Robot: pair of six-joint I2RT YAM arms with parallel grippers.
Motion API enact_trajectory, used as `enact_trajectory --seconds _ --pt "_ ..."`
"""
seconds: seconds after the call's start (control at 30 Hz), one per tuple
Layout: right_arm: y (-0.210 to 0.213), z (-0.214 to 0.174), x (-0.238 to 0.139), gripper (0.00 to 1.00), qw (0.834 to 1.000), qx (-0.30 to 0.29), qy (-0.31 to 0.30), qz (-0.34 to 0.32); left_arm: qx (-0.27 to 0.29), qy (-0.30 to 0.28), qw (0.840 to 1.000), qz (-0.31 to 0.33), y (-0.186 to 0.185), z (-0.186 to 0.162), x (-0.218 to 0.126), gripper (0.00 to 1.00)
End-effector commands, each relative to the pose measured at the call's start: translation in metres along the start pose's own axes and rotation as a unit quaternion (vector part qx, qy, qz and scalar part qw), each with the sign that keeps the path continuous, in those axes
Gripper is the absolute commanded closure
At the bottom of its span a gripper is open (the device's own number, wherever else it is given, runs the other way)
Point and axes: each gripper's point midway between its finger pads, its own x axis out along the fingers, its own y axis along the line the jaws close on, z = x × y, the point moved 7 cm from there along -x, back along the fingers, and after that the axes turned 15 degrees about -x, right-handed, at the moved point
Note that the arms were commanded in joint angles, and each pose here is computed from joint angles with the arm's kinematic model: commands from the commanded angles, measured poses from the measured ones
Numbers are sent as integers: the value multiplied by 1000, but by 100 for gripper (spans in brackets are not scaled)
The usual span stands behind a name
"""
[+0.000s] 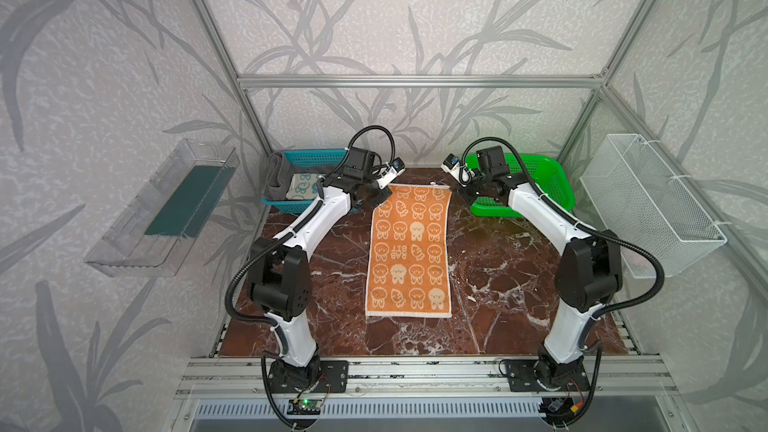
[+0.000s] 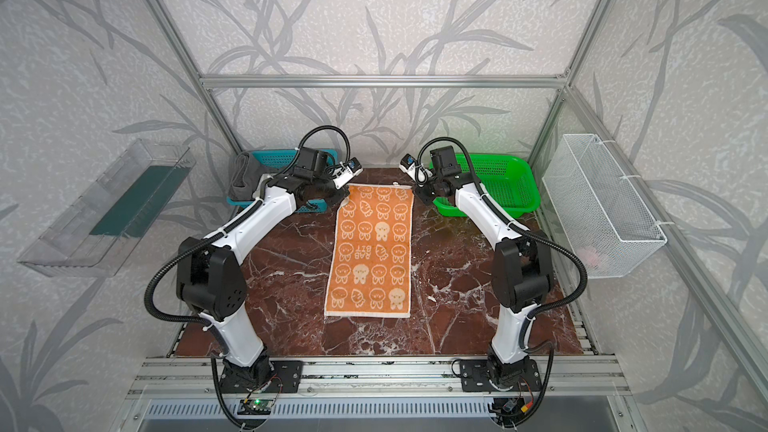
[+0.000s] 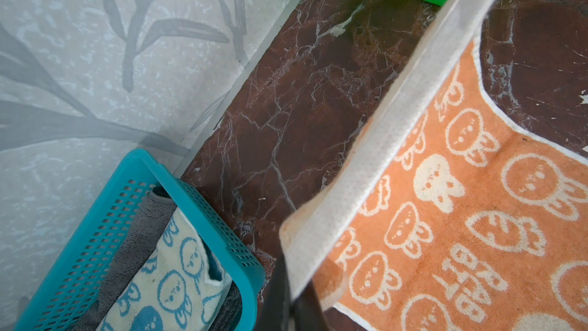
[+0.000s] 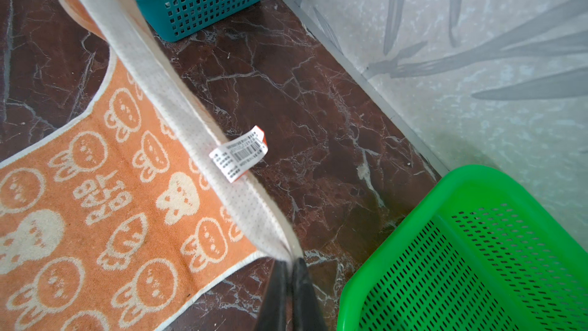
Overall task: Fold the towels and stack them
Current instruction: 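Lay the towel flat on the table, dragging the hem away from the robot, then fold the held hem toward the robot over the towel with both grippers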
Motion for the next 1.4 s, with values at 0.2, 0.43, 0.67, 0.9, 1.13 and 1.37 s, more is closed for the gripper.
enact_trajectory --seconds 0.2,0.43,0.67,0.9,1.13,1.37 --pt "42 6 -25 100 997 -50 -14 53 -5 31 999 -38 -14 -20 -19 100" --pt "86 4 -55 100 993 -82 -7 79 6 69 994 -89 -42 -48 -48 100" --pt "126 -10 -72 100 989 -100 25 108 68 114 987 -93 -68 -75 -62 100" --pt "153 -24 -86 100 988 -92 38 117 121 106 982 -96 -88 -85 -80 100" --pt "181 -28 -86 100 984 -92 46 143 122 117 980 -106 -108 -109 -81 100" --pt "197 -40 -87 100 980 -81 72 169 114 113 981 -111 -120 -121 -83 98"
